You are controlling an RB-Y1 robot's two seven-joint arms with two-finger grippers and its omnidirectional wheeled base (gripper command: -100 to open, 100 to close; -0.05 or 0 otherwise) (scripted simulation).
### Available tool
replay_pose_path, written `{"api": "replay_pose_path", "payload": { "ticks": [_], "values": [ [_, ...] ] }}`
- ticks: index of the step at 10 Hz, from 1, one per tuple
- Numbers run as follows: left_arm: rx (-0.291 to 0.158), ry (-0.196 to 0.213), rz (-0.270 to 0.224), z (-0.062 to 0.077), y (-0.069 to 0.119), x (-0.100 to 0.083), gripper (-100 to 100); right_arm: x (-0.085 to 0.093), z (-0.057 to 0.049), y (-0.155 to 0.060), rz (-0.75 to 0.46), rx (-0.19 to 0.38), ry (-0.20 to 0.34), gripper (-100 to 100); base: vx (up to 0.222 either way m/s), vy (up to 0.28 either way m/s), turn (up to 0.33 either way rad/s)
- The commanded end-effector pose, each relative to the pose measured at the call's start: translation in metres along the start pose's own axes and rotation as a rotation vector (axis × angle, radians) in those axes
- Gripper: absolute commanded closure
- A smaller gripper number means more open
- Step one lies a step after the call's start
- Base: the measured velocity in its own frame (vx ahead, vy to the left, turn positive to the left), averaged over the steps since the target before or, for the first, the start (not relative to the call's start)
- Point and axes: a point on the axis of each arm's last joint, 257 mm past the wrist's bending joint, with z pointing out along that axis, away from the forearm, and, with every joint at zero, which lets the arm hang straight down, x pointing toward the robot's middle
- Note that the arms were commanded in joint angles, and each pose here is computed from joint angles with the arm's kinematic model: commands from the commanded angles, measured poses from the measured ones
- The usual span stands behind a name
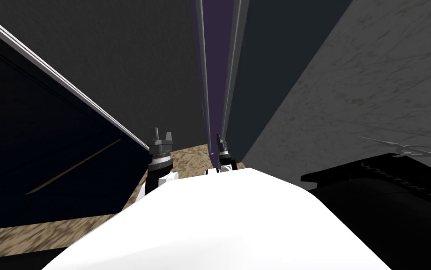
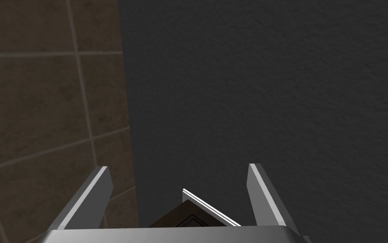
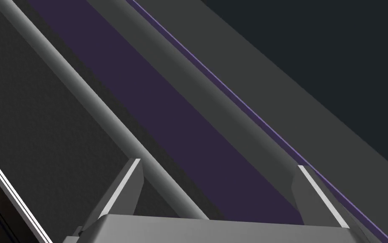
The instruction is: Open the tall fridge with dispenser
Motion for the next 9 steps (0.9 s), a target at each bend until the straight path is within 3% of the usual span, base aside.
{"api": "replay_pose_path", "payload": {
  "ticks": [1, 8, 9],
  "values": [
    [0.000, 0.000, 0.000, 0.000, 0.000, 0.000, 0, -0.027, -0.005, 0.009, 0.129, -0.037, -0.061, -100, 0.025, -0.022, 0.069],
    [0.000, 0.000, 0.000, 0.000, 0.000, 0.000, 0, -0.064, -0.015, 0.014, 0.358, -0.086, -0.141, -100, 0.019, -0.013, 0.054],
    [0.000, 0.000, 0.000, 0.000, 0.000, 0.000, 0, -0.062, -0.012, 0.005, 0.346, -0.068, -0.132, -100, -0.024, -0.002, 0.014]
  ]
}}
